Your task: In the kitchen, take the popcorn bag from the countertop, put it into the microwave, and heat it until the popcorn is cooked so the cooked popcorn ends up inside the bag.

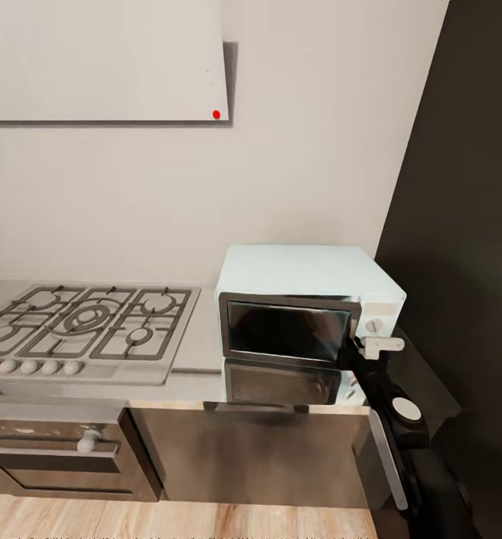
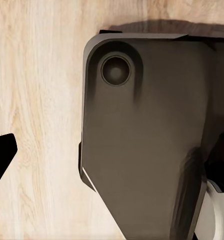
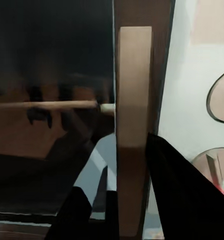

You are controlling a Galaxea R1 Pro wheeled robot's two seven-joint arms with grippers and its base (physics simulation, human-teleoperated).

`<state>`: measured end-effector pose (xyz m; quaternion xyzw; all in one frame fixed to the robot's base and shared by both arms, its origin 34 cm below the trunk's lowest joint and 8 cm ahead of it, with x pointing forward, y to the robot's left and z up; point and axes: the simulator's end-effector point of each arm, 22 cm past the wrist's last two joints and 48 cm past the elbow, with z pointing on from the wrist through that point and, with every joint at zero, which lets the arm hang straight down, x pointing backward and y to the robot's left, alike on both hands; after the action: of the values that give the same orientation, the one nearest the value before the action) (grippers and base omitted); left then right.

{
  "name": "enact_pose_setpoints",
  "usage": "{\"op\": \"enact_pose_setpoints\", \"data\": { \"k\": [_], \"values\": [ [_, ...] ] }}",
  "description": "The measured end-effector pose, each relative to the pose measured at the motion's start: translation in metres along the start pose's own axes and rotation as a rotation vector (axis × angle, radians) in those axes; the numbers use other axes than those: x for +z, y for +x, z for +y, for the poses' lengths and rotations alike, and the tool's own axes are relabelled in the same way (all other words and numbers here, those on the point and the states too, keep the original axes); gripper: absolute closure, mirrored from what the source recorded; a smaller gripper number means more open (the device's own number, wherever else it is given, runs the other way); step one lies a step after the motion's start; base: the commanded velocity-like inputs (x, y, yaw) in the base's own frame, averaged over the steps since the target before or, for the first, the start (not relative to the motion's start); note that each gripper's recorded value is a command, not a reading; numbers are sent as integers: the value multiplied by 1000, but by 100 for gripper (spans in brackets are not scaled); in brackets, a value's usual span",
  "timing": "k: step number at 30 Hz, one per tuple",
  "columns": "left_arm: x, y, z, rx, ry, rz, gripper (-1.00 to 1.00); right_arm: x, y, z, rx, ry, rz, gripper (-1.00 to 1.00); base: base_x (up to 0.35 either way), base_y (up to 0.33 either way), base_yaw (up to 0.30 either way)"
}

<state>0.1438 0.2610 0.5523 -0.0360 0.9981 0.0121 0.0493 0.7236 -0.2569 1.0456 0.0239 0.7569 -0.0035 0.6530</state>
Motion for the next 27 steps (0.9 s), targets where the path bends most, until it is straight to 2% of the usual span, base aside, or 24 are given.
{"op": "enact_pose_setpoints", "data": {
  "k": [27],
  "values": [
    [0, 0, 0, 0, 0, 0, -100, 0, 0, 9, 18, -24, -1, 100, -63, 0, 0]
  ]
}}
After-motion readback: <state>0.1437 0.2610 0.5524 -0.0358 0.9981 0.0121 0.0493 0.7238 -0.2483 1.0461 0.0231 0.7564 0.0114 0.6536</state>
